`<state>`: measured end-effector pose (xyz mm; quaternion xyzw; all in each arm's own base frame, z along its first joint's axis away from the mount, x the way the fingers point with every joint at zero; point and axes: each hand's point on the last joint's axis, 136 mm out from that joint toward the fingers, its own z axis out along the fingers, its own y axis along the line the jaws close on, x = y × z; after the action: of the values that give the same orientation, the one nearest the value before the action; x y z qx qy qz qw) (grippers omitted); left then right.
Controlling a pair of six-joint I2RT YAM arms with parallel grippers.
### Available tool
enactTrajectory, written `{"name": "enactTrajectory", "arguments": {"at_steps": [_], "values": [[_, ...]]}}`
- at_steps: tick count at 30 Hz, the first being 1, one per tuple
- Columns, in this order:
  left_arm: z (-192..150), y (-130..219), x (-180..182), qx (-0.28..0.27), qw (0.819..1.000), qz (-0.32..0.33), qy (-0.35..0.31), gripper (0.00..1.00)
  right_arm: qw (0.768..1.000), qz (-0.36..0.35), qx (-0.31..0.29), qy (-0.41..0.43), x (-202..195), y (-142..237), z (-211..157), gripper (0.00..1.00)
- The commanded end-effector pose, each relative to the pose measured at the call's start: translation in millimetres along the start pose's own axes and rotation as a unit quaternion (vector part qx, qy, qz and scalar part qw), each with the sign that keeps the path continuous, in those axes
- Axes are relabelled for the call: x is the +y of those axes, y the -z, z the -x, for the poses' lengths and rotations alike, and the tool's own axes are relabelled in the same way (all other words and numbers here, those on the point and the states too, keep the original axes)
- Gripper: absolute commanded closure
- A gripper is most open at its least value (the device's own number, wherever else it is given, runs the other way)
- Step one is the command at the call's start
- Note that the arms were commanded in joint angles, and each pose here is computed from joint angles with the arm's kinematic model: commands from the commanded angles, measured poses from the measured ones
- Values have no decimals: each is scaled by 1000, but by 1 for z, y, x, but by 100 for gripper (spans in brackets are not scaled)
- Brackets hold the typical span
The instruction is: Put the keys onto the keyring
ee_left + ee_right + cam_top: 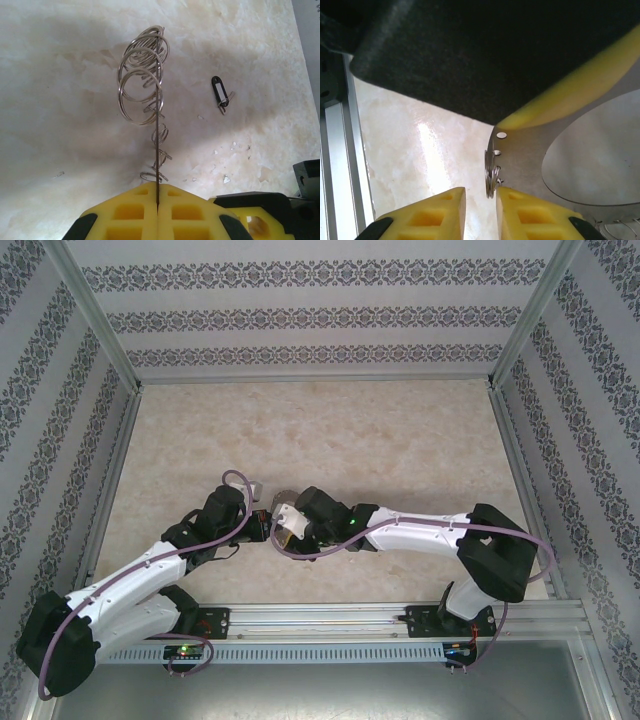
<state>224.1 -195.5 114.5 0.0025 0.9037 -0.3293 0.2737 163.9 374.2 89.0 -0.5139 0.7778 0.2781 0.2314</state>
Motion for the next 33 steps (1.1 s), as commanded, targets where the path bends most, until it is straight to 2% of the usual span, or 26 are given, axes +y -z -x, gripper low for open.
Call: {"name": "enactTrajectory", "arguments": {"at_steps": [1,14,20,24,33], "values": [[14,7,-19,-21,999,-25,-7,100,1000,-4,-26,0,-5,2,19,81],[15,10,-19,-26,999,-25,-4,100,999,16,-29,-4,0,-6,23,91],[15,9,-18,-25,999,-24,-3,100,999,25,-33,-4,3,-6,24,85],[15,10,-19,-26,999,-24,-2,100,999,28,-36,-3,3,-8,27,85],[16,11,-19,-28,999,-23,-3,100,999,34,-27,-6,4,-13,23,95]]}}
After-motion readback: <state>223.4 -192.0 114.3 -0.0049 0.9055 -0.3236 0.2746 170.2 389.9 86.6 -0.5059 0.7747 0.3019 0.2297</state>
